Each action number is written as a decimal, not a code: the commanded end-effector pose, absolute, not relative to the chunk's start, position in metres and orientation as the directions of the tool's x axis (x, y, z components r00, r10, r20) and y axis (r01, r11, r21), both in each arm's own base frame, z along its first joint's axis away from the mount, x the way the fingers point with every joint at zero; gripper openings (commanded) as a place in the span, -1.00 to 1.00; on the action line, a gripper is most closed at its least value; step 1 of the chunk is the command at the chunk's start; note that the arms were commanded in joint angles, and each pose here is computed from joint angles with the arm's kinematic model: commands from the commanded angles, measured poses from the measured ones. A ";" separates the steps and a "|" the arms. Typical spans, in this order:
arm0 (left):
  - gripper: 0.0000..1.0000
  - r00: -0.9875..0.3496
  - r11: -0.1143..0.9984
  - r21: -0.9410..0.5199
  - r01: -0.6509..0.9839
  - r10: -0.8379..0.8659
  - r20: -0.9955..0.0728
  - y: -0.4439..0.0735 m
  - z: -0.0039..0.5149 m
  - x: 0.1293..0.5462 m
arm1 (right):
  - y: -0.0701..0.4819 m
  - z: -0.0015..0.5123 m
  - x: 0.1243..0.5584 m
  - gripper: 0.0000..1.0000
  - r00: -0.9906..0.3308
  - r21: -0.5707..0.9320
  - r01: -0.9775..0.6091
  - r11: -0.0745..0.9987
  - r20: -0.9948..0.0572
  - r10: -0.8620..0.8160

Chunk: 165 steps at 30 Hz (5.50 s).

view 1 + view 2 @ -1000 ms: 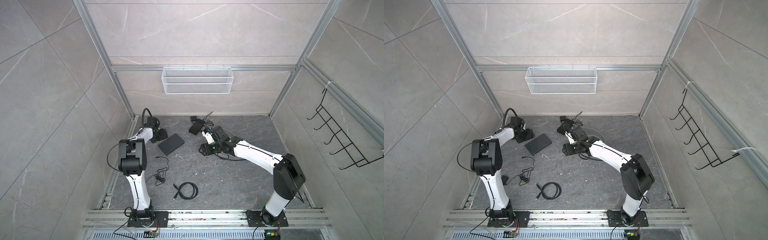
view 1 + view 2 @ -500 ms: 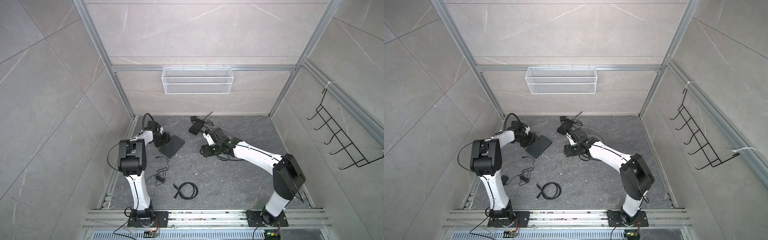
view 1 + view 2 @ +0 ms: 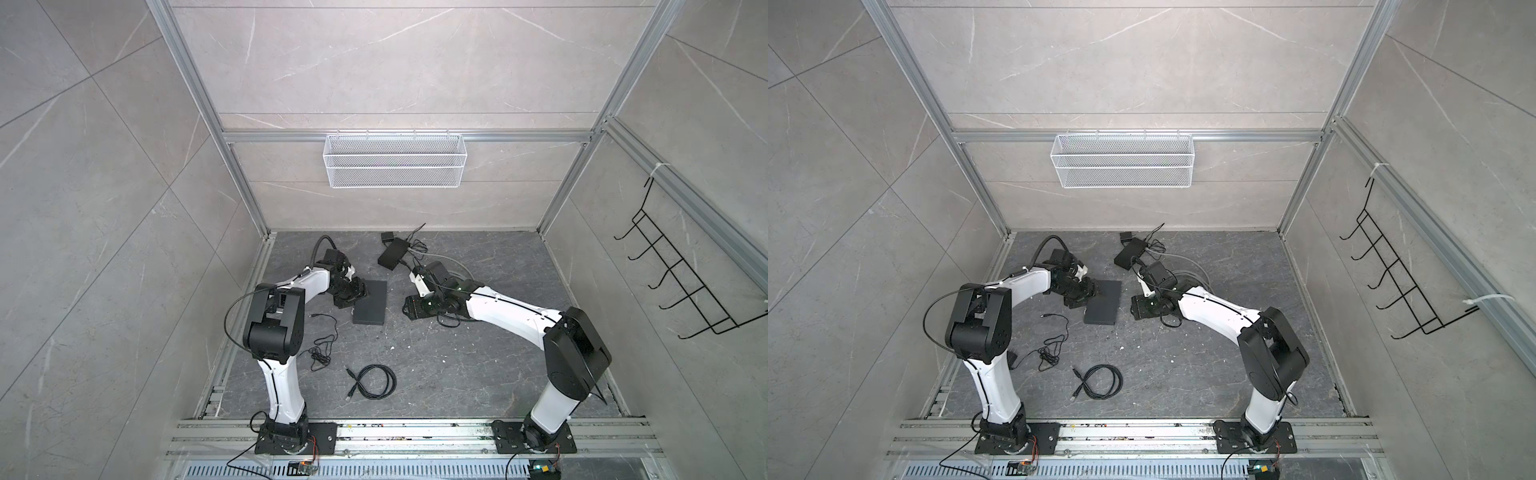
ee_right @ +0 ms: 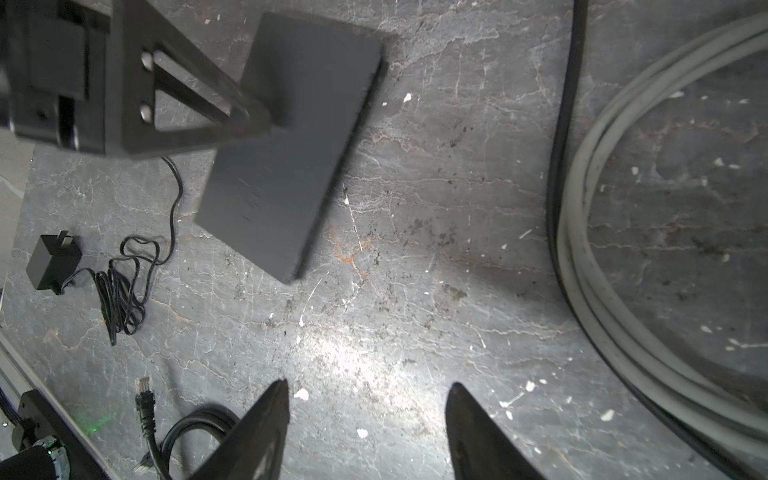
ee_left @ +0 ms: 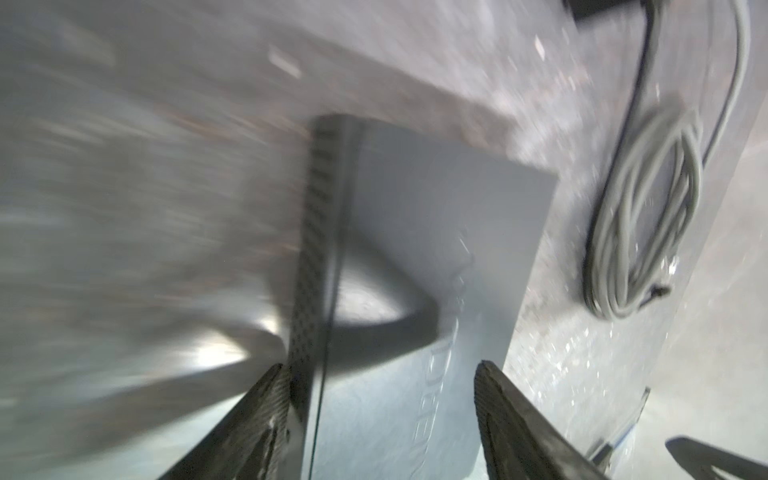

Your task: Insert the plug into the switch port

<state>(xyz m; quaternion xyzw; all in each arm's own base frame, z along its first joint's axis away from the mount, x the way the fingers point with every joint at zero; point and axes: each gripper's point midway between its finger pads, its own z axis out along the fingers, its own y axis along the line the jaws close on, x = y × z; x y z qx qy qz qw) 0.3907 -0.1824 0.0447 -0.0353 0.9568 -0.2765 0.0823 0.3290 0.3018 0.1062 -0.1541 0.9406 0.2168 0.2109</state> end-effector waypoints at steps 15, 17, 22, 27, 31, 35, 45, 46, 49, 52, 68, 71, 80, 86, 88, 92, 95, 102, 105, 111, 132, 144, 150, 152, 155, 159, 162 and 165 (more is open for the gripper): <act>0.44 -0.953 0.891 -0.453 -0.012 -0.147 -0.264 -0.180 0.079 0.412 | 0.336 0.075 0.358 0.26 -0.842 0.357 -0.432 0.829 -0.490 -0.228; 0.43 -0.950 0.876 -0.482 -0.020 -0.166 -0.264 -0.186 0.077 0.420 | 0.343 0.074 0.362 0.25 -0.832 0.364 -0.449 0.816 -0.504 -0.233; 0.39 -0.930 0.879 -0.475 -0.026 -0.195 -0.311 -0.187 0.078 0.440 | 0.348 0.072 0.359 0.24 -0.833 0.370 -0.460 0.807 -0.494 -0.249; 0.38 -0.919 0.886 -0.463 0.000 -0.182 -0.349 -0.191 0.078 0.463 | 0.345 0.073 0.349 0.24 -0.847 0.391 -0.441 0.808 -0.479 -0.231; 0.37 -0.905 0.891 -0.454 0.000 -0.193 -0.379 -0.192 0.074 0.479 | 0.344 0.074 0.341 0.24 -0.859 0.411 -0.433 0.803 -0.458 -0.228; 0.35 -0.886 0.890 -0.456 0.008 -0.205 -0.417 -0.196 0.067 0.494 | 0.343 0.072 0.321 0.23 -0.875 0.443 -0.416 0.794 -0.434 -0.216; 0.34 -0.870 0.931 -0.364 -0.033 -0.207 -0.449 -0.182 0.067 0.484 | 0.336 0.075 0.295 0.22 -0.892 0.483 -0.396 0.781 -0.405 -0.202; 0.34 -0.862 0.944 -0.324 -0.057 -0.210 -0.462 -0.171 0.070 0.479 | 0.334 0.076 0.293 0.22 -0.891 0.474 -0.401 0.784 -0.401 -0.214; 0.34 -0.851 0.971 -0.203 -0.126 -0.211 -0.481 -0.141 0.079 0.462 | 0.327 0.080 0.289 0.22 -0.888 0.443 -0.414 0.795 -0.391 -0.244; 0.33 -0.857 0.973 -0.079 -0.216 -0.227 -0.462 -0.109 0.081 0.438 | 0.324 0.088 0.290 0.22 -0.881 0.424 -0.424 0.800 -0.397 -0.256; 0.19 -0.721 0.756 -0.050 -0.652 -0.640 -0.265 -0.006 0.038 0.344 | 0.335 0.112 0.299 0.21 -0.859 0.459 -0.443 0.770 -0.463 -0.217; 0.15 -0.692 0.729 -0.047 -0.683 -0.667 -0.276 -0.003 0.031 0.345 | 0.337 0.116 0.299 0.21 -0.849 0.455 -0.461 0.762 -0.476 -0.230; -0.03 -0.592 0.639 -0.082 -0.765 -0.747 -0.303 0.001 0.021 0.352 | 0.345 0.110 0.294 0.21 -0.848 0.492 -0.482 0.725 -0.469 -0.246; -0.04 -0.450 0.504 -0.153 -0.850 -0.846 -0.287 0.000 0.011 0.354 | 0.345 0.102 0.291 0.21 -0.856 0.510 -0.474 0.718 -0.458 -0.239; -0.05 -0.405 0.467 -0.202 -0.861 -0.869 -0.284 -0.002 0.010 0.356 | 0.345 0.100 0.290 0.21 -0.858 0.513 -0.472 0.717 -0.455 -0.239; -0.06 -0.361 0.442 -0.235 -0.866 -0.877 -0.318 0.002 0.025 0.359 | 0.345 0.100 0.289 0.21 -0.860 0.517 -0.469 0.716 -0.454 -0.234; -0.06 -0.365 0.446 -0.214 -0.869 -0.871 -0.329 0.005 0.034 0.359 | 0.344 0.100 0.289 0.21 -0.859 0.518 -0.469 0.715 -0.457 -0.232; -0.06 -0.389 0.449 -0.204 -0.870 -0.879 -0.274 -0.004 0.024 0.357 | 0.344 0.100 0.287 0.21 -0.859 0.521 -0.469 0.713 -0.455 -0.233; -0.07 -0.408 0.461 -0.179 -0.869 -0.873 -0.267 -0.006 0.018 0.359 | 0.343 0.100 0.286 0.21 -0.858 0.519 -0.470 0.713 -0.457 -0.233; -0.11 -0.420 0.457 -0.108 -0.883 -0.872 -0.251 -0.004 0.009 0.350 | 0.338 0.105 0.284 0.21 -0.853 0.510 -0.474 0.718 -0.468 -0.232; -0.74 -0.627 0.676 -0.113 -0.728 -0.724 -0.287 -0.011 0.020 0.374 | 0.333 0.125 0.286 0.21 -0.830 0.489 -0.494 0.719 -0.511 -0.223; -0.89 -0.840 0.891 -0.411 -0.193 -0.367 -0.400 -0.097 0.100 0.448 | 0.363 0.138 0.314 0.21 -0.814 0.530 -0.516 0.673 -0.549 -0.191; -0.85 -0.863 0.764 -0.615 0.195 -0.165 -0.478 -0.169 0.146 0.447 | 0.373 0.154 0.350 0.15 -0.833 0.656 -0.451 0.605 -0.552 -0.023; -0.84 -0.859 0.696 -0.658 0.286 -0.118 -0.498 -0.185 0.153 0.441 | 0.372 0.161 0.365 0.12 -0.842 0.698 -0.410 0.587 -0.538 0.052; -0.83 -0.849 0.643 -0.670 0.371 -0.059 -0.526 -0.200 0.155 0.432 | 0.367 0.167 0.380 0.10 -0.838 0.723 -0.341 0.600 -0.523 0.154; -0.83 -0.835 0.557 -0.687 0.466 0.021 -0.550 -0.221 0.158 0.418 | 0.358 0.170 0.393 0.10 -0.837 0.767 -0.215 0.604 -0.464 0.291; -0.83 -0.825 0.503 -0.696 0.512 0.062 -0.562 -0.232 0.160 0.409 | 0.350 0.168 0.401 0.10 -0.819 0.791 -0.129 0.598 -0.425 0.386; -0.83 -0.813 0.454 -0.701 0.550 0.100 -0.573 -0.243 0.163 0.400 | 0.351 0.166 0.406 0.09 -0.820 0.811 -0.092 0.577 -0.391 0.418</act>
